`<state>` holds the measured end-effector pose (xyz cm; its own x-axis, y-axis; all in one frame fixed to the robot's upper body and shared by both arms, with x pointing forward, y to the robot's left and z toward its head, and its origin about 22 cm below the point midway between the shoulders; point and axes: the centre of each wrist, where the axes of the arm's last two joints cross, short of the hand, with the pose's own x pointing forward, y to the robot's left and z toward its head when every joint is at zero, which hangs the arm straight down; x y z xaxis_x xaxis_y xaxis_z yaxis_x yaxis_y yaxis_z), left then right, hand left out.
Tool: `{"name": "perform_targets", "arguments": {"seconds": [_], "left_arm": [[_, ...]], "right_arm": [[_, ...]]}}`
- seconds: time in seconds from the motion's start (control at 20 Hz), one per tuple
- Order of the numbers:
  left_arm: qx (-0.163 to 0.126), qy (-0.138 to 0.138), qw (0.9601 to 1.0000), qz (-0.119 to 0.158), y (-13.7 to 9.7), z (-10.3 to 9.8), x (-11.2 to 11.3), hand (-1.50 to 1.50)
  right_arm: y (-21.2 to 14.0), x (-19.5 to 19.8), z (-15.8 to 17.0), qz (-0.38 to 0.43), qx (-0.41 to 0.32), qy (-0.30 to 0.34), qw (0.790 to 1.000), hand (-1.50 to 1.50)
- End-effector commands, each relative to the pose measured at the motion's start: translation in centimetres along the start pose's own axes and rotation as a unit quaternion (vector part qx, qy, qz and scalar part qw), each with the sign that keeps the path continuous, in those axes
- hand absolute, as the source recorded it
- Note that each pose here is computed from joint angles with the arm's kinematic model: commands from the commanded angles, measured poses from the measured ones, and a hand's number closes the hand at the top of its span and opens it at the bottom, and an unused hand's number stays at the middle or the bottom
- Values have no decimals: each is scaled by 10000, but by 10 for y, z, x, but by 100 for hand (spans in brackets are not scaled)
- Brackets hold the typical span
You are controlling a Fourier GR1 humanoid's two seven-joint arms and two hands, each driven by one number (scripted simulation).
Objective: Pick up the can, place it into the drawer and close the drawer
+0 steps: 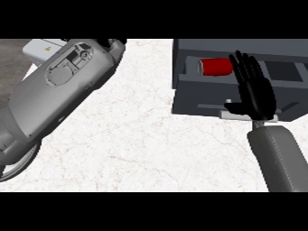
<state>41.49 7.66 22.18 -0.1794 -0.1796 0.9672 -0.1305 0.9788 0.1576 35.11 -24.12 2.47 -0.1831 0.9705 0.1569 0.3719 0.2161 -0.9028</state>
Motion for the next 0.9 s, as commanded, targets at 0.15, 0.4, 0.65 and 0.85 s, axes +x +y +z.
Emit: {"name": "perform_targets", "arguments": {"seconds": [0.15,0.4,0.65,0.85], "left_arm": [[16,14,10000,-70,36,5,-13,-150],[-31,29,10000,-76,33,18,-17,-150],[-103,134,9997,-178,38,35,-28,-150],[-49,107,9998,-147,54,35,-27,-150]], "right_arm": [[34,6,-13,-53,-24,379,9993,-150],[27,-3,-46,111,-230,396,9989,-150],[28,18,-74,165,-319,461,9983,-150],[15,8,-92,144,-491,437,9977,-150]]}}
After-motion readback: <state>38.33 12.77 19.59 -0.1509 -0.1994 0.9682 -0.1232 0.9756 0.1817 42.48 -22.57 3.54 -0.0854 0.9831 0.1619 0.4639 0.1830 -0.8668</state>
